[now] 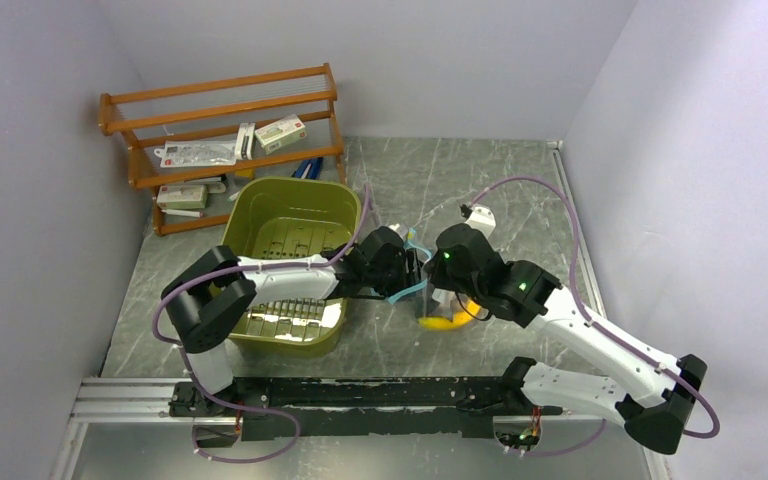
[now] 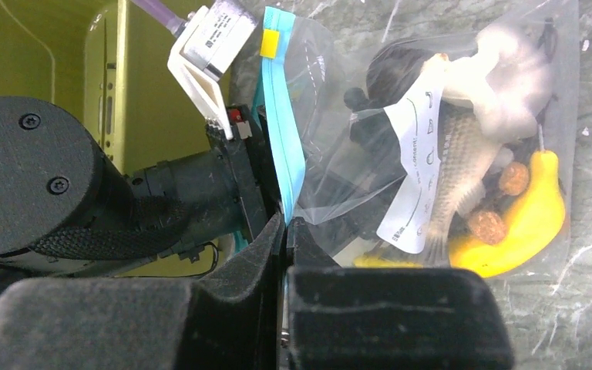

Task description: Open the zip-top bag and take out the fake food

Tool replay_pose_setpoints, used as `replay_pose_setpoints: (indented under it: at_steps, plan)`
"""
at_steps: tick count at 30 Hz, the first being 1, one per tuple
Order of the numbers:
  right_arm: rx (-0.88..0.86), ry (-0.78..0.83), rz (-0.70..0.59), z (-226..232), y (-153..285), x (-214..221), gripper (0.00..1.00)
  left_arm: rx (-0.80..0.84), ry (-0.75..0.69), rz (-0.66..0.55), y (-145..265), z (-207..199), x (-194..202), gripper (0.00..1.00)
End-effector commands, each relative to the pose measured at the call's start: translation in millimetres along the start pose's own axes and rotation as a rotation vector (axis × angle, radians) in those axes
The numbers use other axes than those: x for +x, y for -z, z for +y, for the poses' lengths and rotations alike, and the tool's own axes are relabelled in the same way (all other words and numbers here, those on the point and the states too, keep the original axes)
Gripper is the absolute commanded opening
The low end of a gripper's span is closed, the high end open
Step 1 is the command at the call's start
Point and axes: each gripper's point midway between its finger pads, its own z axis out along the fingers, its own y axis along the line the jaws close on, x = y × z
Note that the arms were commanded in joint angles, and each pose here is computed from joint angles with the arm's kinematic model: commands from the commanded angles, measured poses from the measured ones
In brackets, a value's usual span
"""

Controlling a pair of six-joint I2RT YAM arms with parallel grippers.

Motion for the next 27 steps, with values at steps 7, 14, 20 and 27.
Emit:
replay_pose_setpoints:
  at_steps: [7, 14, 20, 27]
  plan:
    - [-0.085, -0.056, -0.041, 13.4, 13.6, -11.4, 0.00, -0.022, -0.026, -0.007, -19.6, -10.0, 1.7, 0.64]
    - [-0.115, -0.073, -0.041, 14.6, 19.0, -10.8, 0.00, -0.094, -0.014, -0.041, -24.7, 12.1, 2.8, 0.52]
    - [-0.092, -0.061, -0.019, 9.2, 13.9, -2.5, 0.00, -0.115, -0.032, -0.037, -26.8, 16.1, 4.4, 0.30]
    - [-0.062, -0.055, -0.030, 3.3, 14.5, -5.0, 0.00, -0.082, -0.044, -0.119, -10.4, 8.9, -7.8, 0.07]
